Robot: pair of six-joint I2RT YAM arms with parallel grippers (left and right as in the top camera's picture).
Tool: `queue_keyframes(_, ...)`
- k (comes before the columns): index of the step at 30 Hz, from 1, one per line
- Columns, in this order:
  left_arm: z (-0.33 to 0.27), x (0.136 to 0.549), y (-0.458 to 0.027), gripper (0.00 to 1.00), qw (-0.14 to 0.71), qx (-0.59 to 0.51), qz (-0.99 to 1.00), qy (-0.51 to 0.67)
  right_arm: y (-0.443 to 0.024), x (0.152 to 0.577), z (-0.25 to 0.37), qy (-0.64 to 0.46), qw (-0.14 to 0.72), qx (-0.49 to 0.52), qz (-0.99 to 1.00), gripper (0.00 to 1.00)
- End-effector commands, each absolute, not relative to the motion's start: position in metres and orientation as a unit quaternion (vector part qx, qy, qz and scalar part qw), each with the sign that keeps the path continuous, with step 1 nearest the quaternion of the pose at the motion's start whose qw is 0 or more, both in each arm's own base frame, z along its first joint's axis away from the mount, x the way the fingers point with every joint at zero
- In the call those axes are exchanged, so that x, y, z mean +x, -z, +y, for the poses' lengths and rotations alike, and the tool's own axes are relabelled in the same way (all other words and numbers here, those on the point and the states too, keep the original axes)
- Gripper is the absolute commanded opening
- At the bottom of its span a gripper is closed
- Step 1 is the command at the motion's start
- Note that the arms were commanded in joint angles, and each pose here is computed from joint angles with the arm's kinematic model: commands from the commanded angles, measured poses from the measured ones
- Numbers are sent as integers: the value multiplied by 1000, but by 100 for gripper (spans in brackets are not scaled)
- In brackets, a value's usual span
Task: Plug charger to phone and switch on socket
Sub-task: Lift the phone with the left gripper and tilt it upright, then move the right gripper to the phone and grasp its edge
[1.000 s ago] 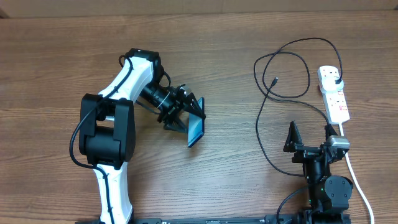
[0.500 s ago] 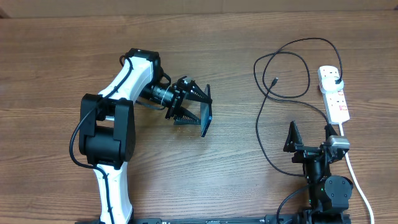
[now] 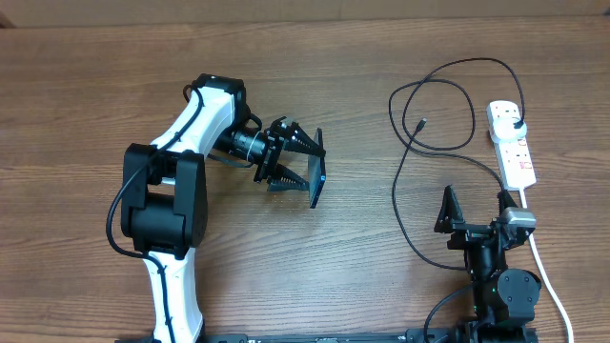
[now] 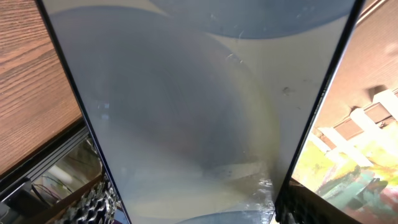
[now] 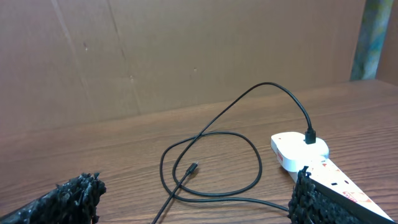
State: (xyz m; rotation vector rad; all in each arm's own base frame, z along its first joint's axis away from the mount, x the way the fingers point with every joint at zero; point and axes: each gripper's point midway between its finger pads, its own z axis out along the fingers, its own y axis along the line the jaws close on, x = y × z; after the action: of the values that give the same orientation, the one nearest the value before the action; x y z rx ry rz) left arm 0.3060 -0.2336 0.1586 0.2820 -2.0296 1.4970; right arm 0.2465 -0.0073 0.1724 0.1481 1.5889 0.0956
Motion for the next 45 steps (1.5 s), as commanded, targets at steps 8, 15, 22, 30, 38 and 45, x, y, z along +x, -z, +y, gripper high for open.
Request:
queue_keyframes(8, -237, 314, -169, 74, 283, 103, -750, -589, -170, 246, -6, -43, 698, 63, 712, 100)
queue_keyframes(15, -238, 314, -169, 73, 284, 104, -749, -590, -170, 246, -6, -43, 698, 63, 712, 100)
queue_keyframes(22, -238, 315, -168, 73, 281, 101, -750, -589, -183, 246, 4, -75, 714, 52, 695, 100)
queue_keyframes(30, -238, 316, -168, 73, 276, 97, -752, -591, -176, 203, 112, -531, 468, 87, 701, 100)
queue_keyframes(38, -238, 316, -167, 73, 275, 96, -752, -591, -199, 213, 99, -542, 502, 132, 661, 100)
queue_keyframes(45, -238, 316, -167, 73, 275, 96, -752, -592, -215, 210, 94, -476, 509, 116, 708, 99)
